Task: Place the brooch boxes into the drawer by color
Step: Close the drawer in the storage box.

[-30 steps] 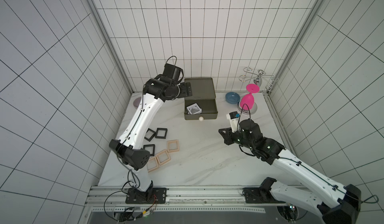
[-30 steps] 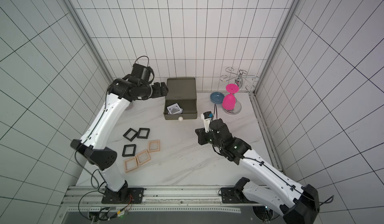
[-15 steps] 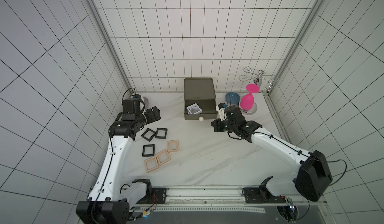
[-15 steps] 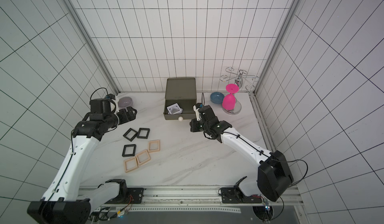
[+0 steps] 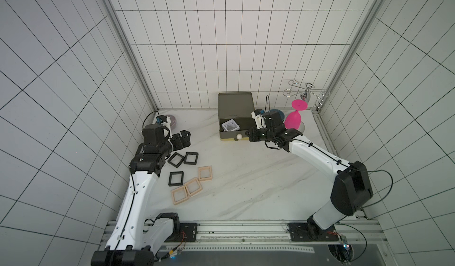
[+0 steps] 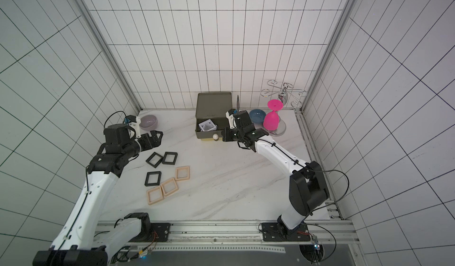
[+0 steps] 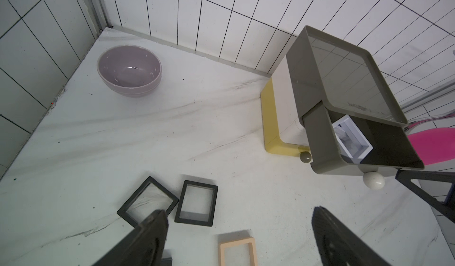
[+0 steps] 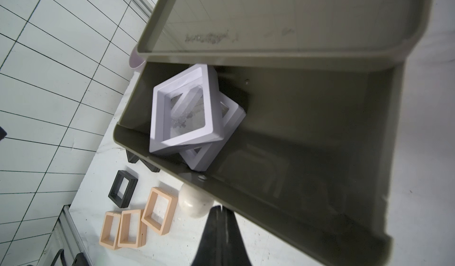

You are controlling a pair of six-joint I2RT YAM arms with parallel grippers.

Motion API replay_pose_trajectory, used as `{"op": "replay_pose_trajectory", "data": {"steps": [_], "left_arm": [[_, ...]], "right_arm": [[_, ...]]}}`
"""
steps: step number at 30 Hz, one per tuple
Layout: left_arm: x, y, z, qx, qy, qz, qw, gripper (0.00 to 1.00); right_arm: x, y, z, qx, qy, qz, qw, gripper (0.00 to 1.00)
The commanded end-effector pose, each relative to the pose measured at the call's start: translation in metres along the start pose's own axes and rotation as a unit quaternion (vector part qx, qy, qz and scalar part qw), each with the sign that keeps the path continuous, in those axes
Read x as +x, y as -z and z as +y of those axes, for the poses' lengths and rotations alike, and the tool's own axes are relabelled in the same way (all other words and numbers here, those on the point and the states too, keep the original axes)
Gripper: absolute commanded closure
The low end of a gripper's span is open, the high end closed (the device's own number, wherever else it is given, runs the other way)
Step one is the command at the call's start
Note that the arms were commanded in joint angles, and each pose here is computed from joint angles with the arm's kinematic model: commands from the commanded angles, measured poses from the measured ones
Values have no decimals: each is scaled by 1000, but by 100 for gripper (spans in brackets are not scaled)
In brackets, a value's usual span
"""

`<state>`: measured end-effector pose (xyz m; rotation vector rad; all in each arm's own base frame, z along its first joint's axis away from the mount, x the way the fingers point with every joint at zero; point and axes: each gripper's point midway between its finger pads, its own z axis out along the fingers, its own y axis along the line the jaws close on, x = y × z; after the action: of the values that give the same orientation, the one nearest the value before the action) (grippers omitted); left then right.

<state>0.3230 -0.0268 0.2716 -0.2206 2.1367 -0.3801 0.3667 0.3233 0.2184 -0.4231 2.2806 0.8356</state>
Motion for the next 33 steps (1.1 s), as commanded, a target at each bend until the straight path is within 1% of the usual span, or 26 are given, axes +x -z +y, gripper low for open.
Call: {"op": "replay_pose_trajectory", "data": {"steps": [1, 6, 11, 13, 16, 20, 23, 26, 29, 33], "left_arm": [[1, -6, 1, 6, -11, -8, 1000, 5], [5, -8, 6, -2, -15, -14, 1000, 4], [11, -11, 4, 11, -10, -12, 1000, 4], [11, -12, 4, 12, -9, -12, 1000, 4], [12, -12, 2, 20, -7, -12, 1000, 4], [15, -13, 0, 27, -5, -9, 1000, 4], [16, -15, -4, 41, -2, -2, 999, 5], [17, -17, -8, 52, 0, 4, 999, 5], [17, -17, -7, 50, 3, 2, 999, 5], [20, -18, -6, 49, 3, 3, 999, 5]], "right_arm": [[-32, 0, 7, -11, 14, -32, 999, 100], [-44, -13, 4, -4, 20, -39, 999, 100], [-59, -21, 4, -7, 15, -51, 999, 100], [-62, -17, 6, -8, 16, -53, 998, 100], [-64, 0, 14, -16, 18, -64, 998, 100], [-53, 31, 18, -19, 16, -70, 997, 100], [-37, 44, 14, -14, 12, -63, 998, 100], [-22, 42, 4, 2, 8, -52, 999, 100], [-14, 31, -9, 23, -5, -43, 999, 100], [-13, 15, -22, 42, -20, -49, 998, 100]]}}
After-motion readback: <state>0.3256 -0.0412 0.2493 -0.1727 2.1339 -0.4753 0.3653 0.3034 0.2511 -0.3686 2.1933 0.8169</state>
